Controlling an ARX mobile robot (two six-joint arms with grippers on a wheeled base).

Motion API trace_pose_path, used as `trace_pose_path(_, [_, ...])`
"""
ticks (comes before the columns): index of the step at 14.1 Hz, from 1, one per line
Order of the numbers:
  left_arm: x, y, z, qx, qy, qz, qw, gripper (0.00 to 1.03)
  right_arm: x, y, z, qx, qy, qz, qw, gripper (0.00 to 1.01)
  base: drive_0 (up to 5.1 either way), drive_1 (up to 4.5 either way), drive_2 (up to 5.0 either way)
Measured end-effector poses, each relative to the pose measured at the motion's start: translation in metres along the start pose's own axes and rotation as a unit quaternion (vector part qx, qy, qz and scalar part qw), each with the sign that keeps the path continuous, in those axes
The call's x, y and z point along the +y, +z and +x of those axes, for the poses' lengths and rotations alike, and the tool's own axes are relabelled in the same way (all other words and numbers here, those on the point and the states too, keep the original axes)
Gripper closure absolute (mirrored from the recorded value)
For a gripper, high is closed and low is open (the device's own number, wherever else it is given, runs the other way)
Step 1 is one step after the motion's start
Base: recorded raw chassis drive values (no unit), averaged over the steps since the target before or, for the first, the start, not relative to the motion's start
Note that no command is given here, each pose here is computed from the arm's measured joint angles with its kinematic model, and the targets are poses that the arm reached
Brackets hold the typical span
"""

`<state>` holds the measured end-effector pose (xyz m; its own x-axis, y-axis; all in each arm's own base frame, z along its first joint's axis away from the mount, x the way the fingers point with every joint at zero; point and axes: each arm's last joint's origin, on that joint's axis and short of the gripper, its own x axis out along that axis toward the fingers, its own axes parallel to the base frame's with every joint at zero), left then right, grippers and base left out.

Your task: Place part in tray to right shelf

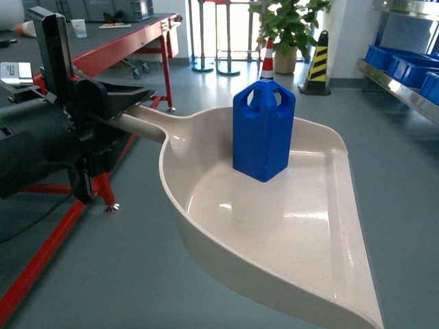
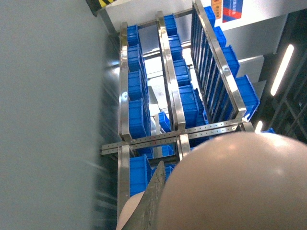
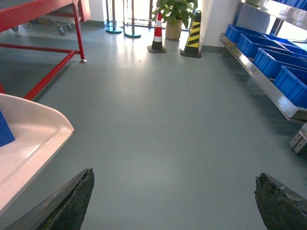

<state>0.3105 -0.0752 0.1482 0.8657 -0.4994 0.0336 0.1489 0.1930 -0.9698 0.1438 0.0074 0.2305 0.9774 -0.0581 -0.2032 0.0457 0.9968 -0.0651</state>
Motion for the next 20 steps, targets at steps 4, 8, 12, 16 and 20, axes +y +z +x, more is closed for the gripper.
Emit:
trace_pose_path(4, [0.0007,-0.0002,0.0000,0.001,0.004,-0.001,1.0000,0.89,0.0000,-0.0001,0.0000,0.001,0.000,0.000,1.0000,0.03,-0.1,3.98,-4.2])
trace_pose_path(8, [0.0004,-0.0001,0.0000,0.001,0.002,0.000,1.0000,0.89,0.0000,0.0004,-0.0002,-0.002,0.000,0.000,1.0000,0.03,-0.1,3.99,-4.2])
trace_pose_path(12, [0.0004,-0.0001,0.0000,0.001,0.002,0.000,1.0000,0.89,0.0000,0.0002,-0.0002,-0.001,0.000,0.000,1.0000,0.03,-0.1,3.99,-4.2])
trace_pose_path(16, [0.0006,-0.0001,0.0000,0.000,0.003,-0.001,1.0000,0.89,0.0000,0.0002,-0.0002,-0.001,0.000,0.000,1.0000,0.03,-0.1,3.99,-4.2])
trace_pose_path(20, [0.0003,0.0025,0.0000,-0.007,0.002,0.000,1.0000,0.89,0.0003,-0.0009,0.0009,0.004,0.001,-0.001,1.0000,0.03,-0.1,3.99,-4.2])
